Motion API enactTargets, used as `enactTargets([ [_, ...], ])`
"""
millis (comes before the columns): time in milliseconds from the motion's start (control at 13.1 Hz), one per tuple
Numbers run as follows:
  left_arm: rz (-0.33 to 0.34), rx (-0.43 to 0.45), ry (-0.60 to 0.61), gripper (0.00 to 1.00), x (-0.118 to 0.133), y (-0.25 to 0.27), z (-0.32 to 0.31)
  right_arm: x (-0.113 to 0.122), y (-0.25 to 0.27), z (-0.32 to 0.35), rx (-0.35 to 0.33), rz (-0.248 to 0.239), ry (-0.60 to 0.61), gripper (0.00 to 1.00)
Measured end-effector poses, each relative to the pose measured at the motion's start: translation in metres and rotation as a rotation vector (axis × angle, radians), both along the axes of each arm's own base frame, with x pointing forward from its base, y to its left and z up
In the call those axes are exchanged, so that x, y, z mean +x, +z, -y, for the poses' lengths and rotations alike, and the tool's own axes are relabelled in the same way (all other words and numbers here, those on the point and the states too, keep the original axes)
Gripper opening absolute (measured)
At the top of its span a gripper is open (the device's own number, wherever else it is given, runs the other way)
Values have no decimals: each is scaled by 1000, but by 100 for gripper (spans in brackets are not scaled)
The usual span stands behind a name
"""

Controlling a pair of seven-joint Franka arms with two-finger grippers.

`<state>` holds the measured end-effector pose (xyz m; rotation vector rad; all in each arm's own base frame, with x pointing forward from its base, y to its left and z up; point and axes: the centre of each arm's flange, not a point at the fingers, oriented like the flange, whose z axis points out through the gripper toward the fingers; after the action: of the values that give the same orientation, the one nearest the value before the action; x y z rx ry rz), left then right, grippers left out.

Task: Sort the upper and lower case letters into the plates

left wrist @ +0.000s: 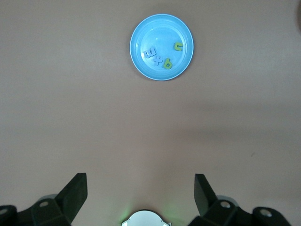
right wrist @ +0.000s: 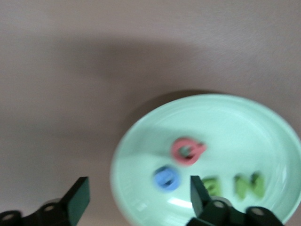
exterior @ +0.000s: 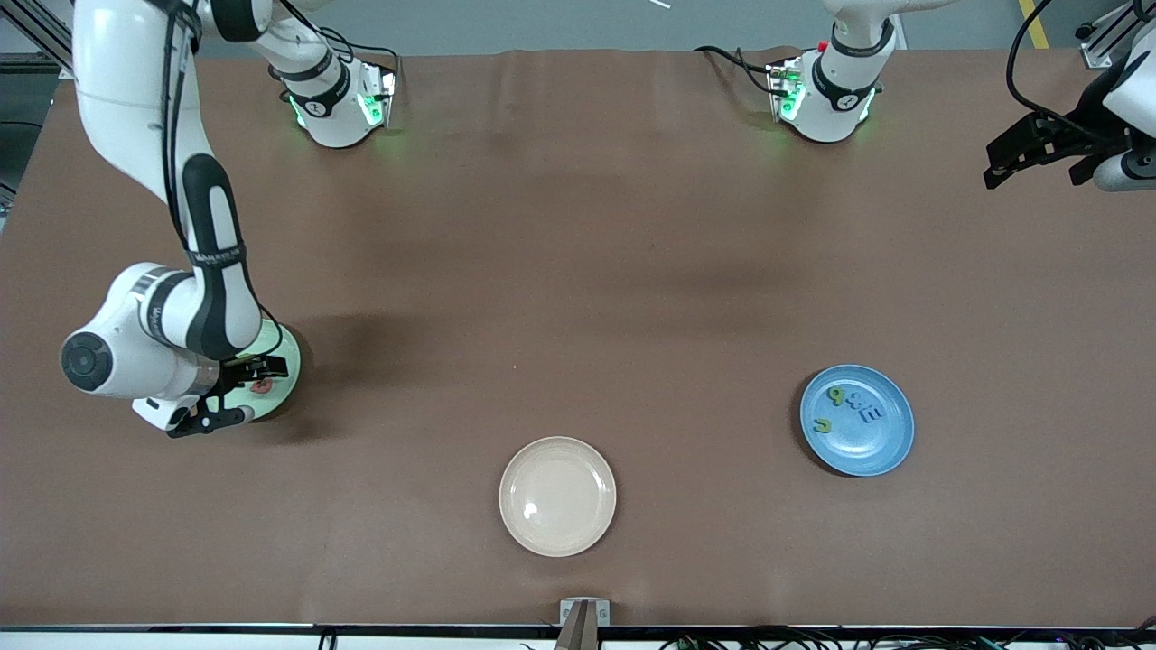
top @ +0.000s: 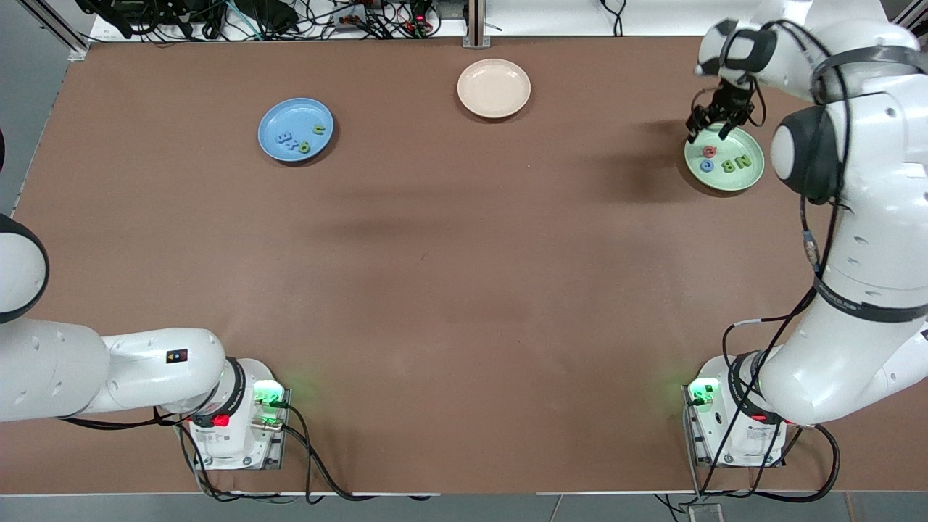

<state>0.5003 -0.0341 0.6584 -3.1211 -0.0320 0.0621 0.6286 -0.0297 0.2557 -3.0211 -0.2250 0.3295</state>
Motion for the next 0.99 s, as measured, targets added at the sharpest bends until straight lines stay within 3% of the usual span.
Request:
enactTargets([
  [382, 1, 0, 0, 100, 0, 1, 0, -39, 159, -37, -37, -30, -73, 100],
  [688, 2, 0, 1, 100, 0, 1, 0, -78, 267, -36, -66, 60, -64, 100],
  [993, 2, 0, 1, 100, 0, 1, 0, -85, 349, -28, -57, 149, -72, 100],
])
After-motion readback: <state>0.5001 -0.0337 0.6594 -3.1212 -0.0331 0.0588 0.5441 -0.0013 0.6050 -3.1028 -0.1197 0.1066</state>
